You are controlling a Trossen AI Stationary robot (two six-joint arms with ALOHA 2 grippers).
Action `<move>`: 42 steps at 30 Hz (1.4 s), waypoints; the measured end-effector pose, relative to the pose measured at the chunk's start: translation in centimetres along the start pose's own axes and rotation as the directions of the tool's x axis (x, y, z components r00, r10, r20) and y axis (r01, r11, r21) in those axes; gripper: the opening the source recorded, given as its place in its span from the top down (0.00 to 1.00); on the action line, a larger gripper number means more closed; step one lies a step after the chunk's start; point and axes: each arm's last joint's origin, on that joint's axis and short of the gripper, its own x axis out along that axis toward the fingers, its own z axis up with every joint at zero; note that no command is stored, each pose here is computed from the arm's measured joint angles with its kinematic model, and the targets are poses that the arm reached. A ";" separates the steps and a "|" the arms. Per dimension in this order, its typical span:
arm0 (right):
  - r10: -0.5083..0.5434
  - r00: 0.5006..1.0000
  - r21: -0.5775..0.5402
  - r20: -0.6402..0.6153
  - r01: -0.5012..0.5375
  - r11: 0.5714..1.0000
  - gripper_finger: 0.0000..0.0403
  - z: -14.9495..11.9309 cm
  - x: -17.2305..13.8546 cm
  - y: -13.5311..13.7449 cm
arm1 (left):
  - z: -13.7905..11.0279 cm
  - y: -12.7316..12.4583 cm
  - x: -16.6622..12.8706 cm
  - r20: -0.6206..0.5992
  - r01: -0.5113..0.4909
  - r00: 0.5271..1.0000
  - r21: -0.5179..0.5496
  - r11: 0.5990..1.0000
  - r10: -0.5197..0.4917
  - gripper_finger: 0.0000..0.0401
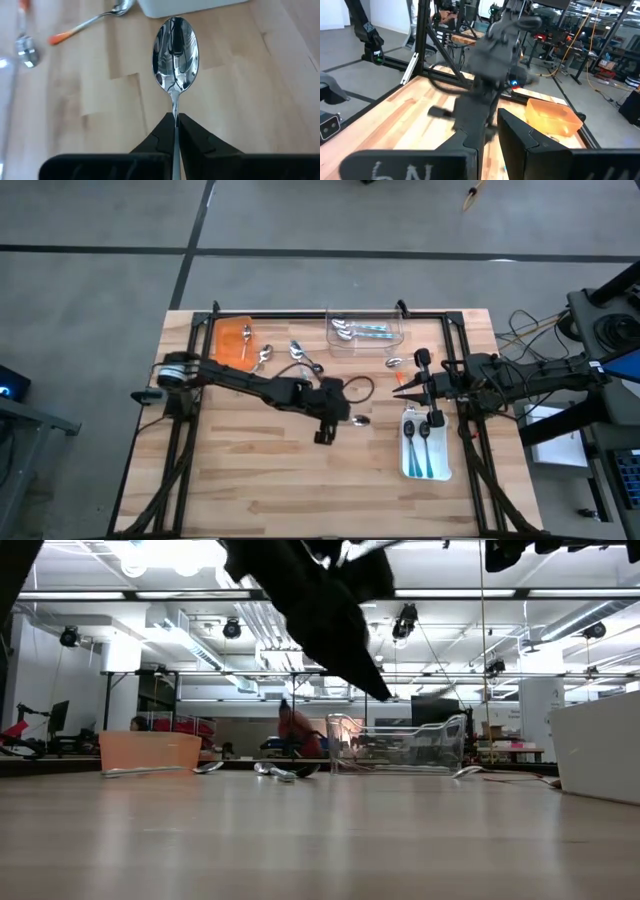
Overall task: Sort silverware by color (type)
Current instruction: Put the orange spoon into the orange bin
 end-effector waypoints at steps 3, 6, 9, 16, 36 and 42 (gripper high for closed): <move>-0.002 1.000 0.000 -0.005 0.002 1.000 0.89 0.0 0.0 0.0 | -0.7 0.4 -1.8 0.005 -0.051 0.999 -0.017 0.999 0.051 1.00; -0.037 0.999 0.000 -0.014 0.037 0.999 0.89 -0.1 0.0 -0.1 | -1.7 1.1 -3.7 0.016 -0.117 0.993 -0.069 0.991 0.118 1.00; -0.075 0.997 0.006 -0.030 0.075 0.997 0.89 -0.2 0.1 -0.2 | -3.5 1.9 -5.3 0.002 -0.186 0.982 -0.153 0.971 0.188 1.00; -0.084 0.996 0.014 -0.038 0.084 0.996 0.89 -0.3 0.2 -0.3 | -7.7 4.3 -9.0 -0.058 -0.395 0.913 -0.386 0.834 0.405 1.00; -0.187 0.980 0.009 -0.070 0.188 0.982 0.89 -0.5 0.8 -0.6 | -19.0 12.3 -14.7 -0.496 -0.702 0.654 -0.680 0.213 0.571 1.00; -0.203 0.976 0.008 -0.076 0.204 0.979 0.89 -0.6 0.8 -0.7 | -21.2 13.9 -15.5 -0.581 -0.744 0.599 -0.658 0.116 0.551 1.00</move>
